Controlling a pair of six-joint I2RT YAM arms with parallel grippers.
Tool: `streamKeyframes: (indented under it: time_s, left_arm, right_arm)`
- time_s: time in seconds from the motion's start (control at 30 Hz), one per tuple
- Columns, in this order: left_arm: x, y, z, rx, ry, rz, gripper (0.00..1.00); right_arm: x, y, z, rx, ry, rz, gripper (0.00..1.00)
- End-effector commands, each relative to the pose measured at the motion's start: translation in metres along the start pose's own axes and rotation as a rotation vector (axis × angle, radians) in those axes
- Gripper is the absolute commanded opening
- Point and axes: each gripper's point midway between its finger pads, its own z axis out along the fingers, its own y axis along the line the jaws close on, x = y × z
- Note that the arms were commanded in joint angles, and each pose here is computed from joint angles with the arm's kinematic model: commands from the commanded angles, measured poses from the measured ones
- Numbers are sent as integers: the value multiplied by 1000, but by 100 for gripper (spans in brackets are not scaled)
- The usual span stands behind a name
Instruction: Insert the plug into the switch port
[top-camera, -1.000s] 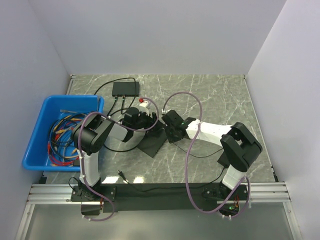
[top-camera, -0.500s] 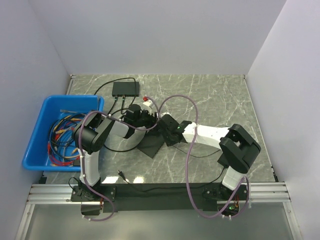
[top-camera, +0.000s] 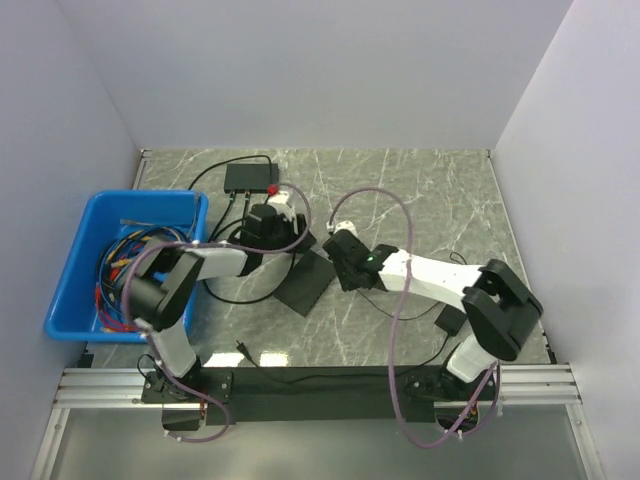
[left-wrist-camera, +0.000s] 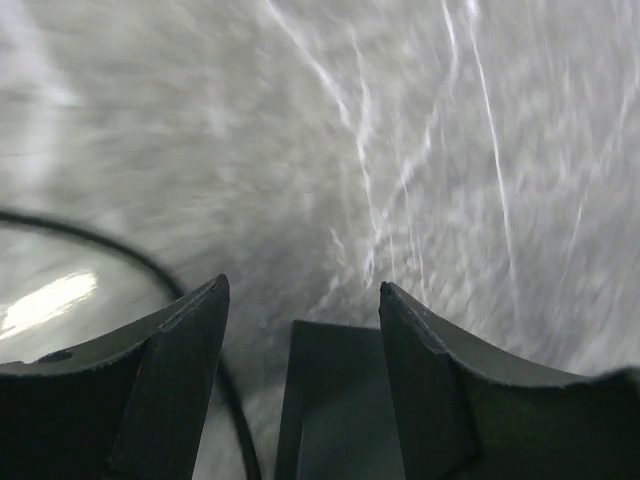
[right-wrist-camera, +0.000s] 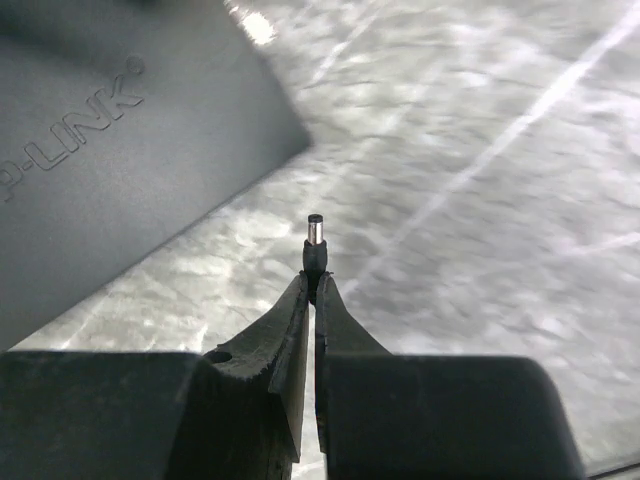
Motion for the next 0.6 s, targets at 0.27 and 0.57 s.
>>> streamKeyframes:
  time_s: [0.27,0.57]
  left_arm:
    - [-25,-6,-96,-443,-101,-209,66]
    - [62,-22,-147,-450,3,-329,67]
  right_arm:
    - [-72,-56,12,34,-111,260,0]
    - [-105,-28,44,-65,-106,245,0]
